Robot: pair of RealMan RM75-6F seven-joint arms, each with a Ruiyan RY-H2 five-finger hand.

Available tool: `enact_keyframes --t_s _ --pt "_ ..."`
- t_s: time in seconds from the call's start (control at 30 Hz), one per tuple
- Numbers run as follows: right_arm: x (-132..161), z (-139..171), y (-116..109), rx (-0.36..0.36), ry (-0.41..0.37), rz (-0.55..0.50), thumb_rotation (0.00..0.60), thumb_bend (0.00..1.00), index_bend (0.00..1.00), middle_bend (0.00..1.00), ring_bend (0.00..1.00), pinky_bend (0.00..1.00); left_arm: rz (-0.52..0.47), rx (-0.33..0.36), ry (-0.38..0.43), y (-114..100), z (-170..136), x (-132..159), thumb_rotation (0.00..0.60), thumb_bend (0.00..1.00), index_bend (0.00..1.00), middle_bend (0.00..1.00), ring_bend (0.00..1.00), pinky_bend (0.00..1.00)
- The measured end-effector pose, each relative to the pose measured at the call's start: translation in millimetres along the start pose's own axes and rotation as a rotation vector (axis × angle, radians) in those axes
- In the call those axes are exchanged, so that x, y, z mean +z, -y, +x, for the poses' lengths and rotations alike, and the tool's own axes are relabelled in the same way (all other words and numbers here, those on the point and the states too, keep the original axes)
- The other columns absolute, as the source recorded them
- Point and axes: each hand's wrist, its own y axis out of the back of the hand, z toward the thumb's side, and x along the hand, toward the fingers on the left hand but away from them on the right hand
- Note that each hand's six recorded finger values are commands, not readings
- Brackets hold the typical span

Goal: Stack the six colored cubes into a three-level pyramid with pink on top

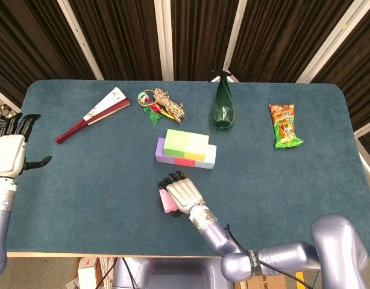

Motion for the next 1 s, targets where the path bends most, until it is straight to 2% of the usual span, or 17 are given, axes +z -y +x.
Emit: enact_keyframes --t_s 0.23,0.77,1.0 --pt "-1.4 -8.4 3.5 -0.001 0.004 0.004 0.6 0.25 0.25 0.23 0.1 0.01 0.005 0.001 -0.002 0.6 0.6 -0.5 0.6 0.2 0.14 0.09 0.0 0.0" --pt "-10.8 -13.7 0.9 -0.013 0.025 0.013 0.6 0.25 0.35 0.3 0.14 0.01 0.007 0.0 -0.01 0.5 -0.9 -2.4 0.6 0.2 0.16 0.09 0.0 0.0" --pt "-14.1 -11.9 -1.9 -0.027 0.03 0.01 0.6 0.25 0.44 0.37 0.2 0.01 0.006 0.0 -0.009 0.4 -1.9 -2.1 0.6 0.2 0.16 0.09 0.0 0.0"
